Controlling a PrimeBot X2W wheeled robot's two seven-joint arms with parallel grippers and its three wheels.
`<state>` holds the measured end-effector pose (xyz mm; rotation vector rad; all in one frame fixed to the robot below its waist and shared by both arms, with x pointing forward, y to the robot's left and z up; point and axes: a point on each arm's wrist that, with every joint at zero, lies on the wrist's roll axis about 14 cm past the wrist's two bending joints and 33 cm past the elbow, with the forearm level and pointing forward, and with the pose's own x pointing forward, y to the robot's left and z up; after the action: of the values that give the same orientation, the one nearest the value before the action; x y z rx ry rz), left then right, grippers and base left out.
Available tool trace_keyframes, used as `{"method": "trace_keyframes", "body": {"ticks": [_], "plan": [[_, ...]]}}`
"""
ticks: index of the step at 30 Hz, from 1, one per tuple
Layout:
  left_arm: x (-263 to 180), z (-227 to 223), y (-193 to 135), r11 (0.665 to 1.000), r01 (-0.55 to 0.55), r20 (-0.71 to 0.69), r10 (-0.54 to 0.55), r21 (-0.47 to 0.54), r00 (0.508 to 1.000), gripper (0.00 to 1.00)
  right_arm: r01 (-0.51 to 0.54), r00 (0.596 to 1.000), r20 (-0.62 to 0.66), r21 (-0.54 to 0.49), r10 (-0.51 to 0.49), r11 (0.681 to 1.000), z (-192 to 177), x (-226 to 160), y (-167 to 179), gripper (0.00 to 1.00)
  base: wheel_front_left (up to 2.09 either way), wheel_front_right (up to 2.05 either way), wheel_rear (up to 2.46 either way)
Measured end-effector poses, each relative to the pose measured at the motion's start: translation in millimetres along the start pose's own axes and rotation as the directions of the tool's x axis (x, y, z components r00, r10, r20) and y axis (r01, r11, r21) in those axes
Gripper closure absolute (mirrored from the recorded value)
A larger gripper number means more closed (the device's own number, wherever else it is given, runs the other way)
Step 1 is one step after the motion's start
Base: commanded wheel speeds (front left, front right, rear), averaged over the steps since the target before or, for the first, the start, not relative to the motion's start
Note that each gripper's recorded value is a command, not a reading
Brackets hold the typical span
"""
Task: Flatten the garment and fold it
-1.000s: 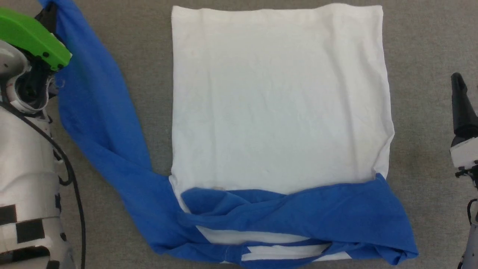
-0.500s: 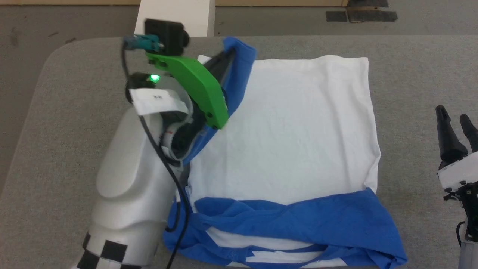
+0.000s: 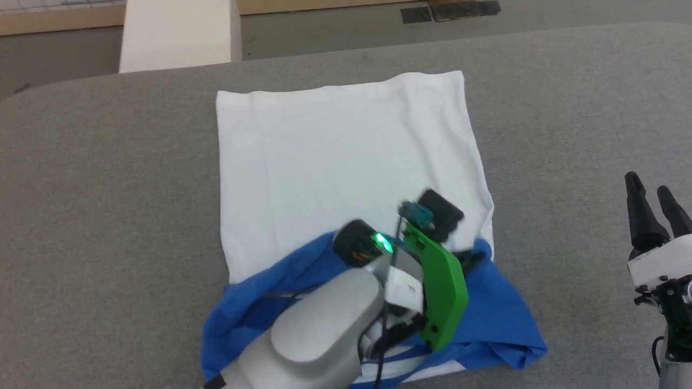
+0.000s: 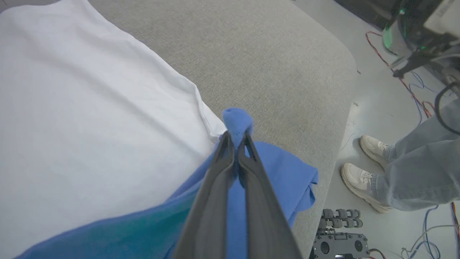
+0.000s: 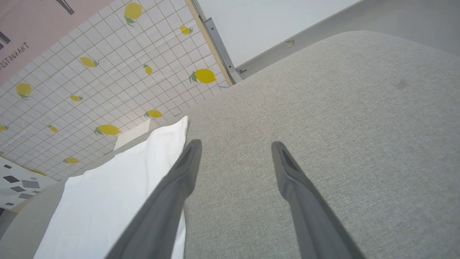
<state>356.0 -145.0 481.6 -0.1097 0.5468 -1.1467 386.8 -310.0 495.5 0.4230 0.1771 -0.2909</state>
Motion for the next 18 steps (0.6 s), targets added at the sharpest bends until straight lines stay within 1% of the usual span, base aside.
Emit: {"method": "trace_keyframes", "body": {"ticks": [4,6,9,10,11,12,14,16,18], "plan": [[9.9,-37.5,-17.8,0.998,0.062,-0.128,-0.059,0.013,0.99,1.0,0.036,0.999,0.0,0.01,-0.036,0.999,-3.8,-4.1,-13.2,0.0,0.0,0.0,0.0],[10.7,-65.7,-26.0,0.996,0.089,-0.225,-0.087,-0.001,0.97,1.0,0.049,0.999,-0.004,0.013,-0.049,0.999,-6.7,-4.5,-17.9,0.0,0.0,0.0,0.0],[7.4,-83.6,-31.9,0.995,0.101,-0.284,-0.098,-0.004,0.954,1.0,0.05,0.999,-0.002,0.016,-0.05,0.999,-7.6,-3.8,-18.0,0.0,0.0,0.0,0.0],[5.9,-88.0,-33.1,0.995,0.102,-0.299,-0.1,-0.012,0.949,0.96,0.047,0.999,-0.002,0.016,-0.047,0.999,-7.9,-3.5,-17.0,0.0,0.0,0.0,0.0],[4.8,-89.7,-34.3,0.995,0.101,-0.301,-0.103,-0.022,0.948,0.67,0.043,0.999,-0.004,0.017,-0.043,0.999,-8.5,-3.1,-15.7,0.0,0.0,0.0,0.0],[3.8,-90.4,-35.5,0.994,0.101,-0.303,-0.105,-0.03,0.947,0.0,0.039,0.999,-0.004,0.019,-0.038,0.999,-8.7,-3.0,-14.1,0.0,0.0,0.0,0.0],[1.6,-87.8,-40.2,0.992,0.107,-0.298,-0.123,-0.069,0.947,0.0,0.033,0.999,-0.004,0.021,-0.033,0.999,-8.5,-3.0,-12.3,0.0,0.0,0.0,0.0],[0.2,-78.7,-44.5,0.99,0.116,-0.274,-0.134,-0.083,0.952,0.0,0.027,1.0,-0.002,0.022,-0.027,0.999,-7.7,-3.2,-10.3,0.0,0.0,0.0,0.0],[-1.5,-61.0,-47.6,0.985,0.119,-0.225,-0.144,-0.122,0.964,0.0,0.018,1.0,0.002,0.024,-0.018,1.0,-6.2,-3.8,-7.5,0.0,0.0,0.0,0.0]]}}
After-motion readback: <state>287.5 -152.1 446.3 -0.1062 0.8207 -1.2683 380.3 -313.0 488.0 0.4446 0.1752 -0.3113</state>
